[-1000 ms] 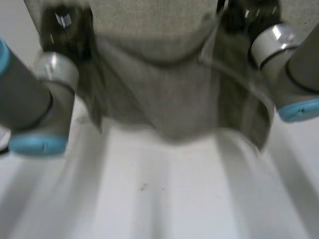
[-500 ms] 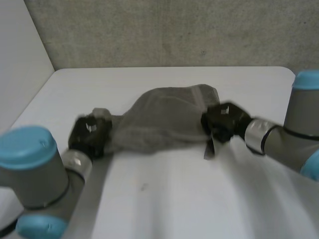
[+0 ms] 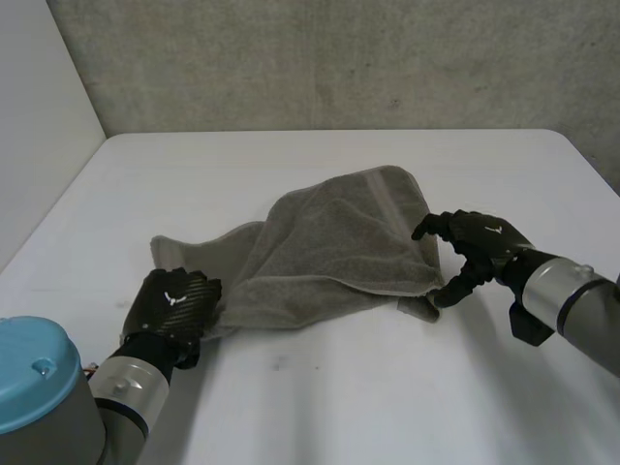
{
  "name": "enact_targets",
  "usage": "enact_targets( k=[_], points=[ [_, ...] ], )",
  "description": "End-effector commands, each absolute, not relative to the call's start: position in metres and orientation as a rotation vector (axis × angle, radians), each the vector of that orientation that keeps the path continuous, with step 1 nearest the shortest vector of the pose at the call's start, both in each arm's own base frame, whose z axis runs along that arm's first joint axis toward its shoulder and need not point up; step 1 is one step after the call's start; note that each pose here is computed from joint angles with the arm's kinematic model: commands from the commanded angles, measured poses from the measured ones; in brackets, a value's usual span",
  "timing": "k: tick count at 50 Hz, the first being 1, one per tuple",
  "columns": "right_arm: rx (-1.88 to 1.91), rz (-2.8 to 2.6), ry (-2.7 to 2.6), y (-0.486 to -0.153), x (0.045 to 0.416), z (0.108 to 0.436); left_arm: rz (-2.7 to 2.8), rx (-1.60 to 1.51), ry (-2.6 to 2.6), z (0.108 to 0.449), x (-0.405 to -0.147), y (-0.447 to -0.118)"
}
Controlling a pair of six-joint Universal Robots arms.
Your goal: Fold the towel.
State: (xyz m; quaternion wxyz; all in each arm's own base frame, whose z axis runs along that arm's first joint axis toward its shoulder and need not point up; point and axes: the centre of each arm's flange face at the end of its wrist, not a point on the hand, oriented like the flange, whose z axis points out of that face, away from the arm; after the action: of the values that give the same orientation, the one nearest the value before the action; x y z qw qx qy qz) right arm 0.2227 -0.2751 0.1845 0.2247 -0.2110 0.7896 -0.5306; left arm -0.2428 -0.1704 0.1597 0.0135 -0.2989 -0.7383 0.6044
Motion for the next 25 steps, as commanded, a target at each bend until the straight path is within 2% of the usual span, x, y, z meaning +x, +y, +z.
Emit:
enact_targets(
  k=[1, 7, 12, 17, 25],
  points=[
    [-0.487, -1.511, 2.197, -0.257, 0.217, 0.174, 1.899, -0.916, -2.298, 0.162, -0.242, -0.173],
    [-0.458, -1.617, 2.194, -0.265, 0.216, 0.165, 1.891, -0.919, -2.303, 0.160, -0.241, -0.172],
    [-0.506, -1.620, 2.182, -0.266, 0.232, 0.150, 1.892, -0.918, -2.305, 0.160, -0.241, -0.172],
    [-0.498, -1.615, 2.213, -0.281, 0.239, 0.132, 1.892, -0.917, -2.305, 0.160, -0.241, -0.173],
    [-0.479, -1.635, 2.234, -0.295, 0.245, 0.122, 1.876, -0.922, -2.317, 0.156, -0.239, -0.169]
  ],
)
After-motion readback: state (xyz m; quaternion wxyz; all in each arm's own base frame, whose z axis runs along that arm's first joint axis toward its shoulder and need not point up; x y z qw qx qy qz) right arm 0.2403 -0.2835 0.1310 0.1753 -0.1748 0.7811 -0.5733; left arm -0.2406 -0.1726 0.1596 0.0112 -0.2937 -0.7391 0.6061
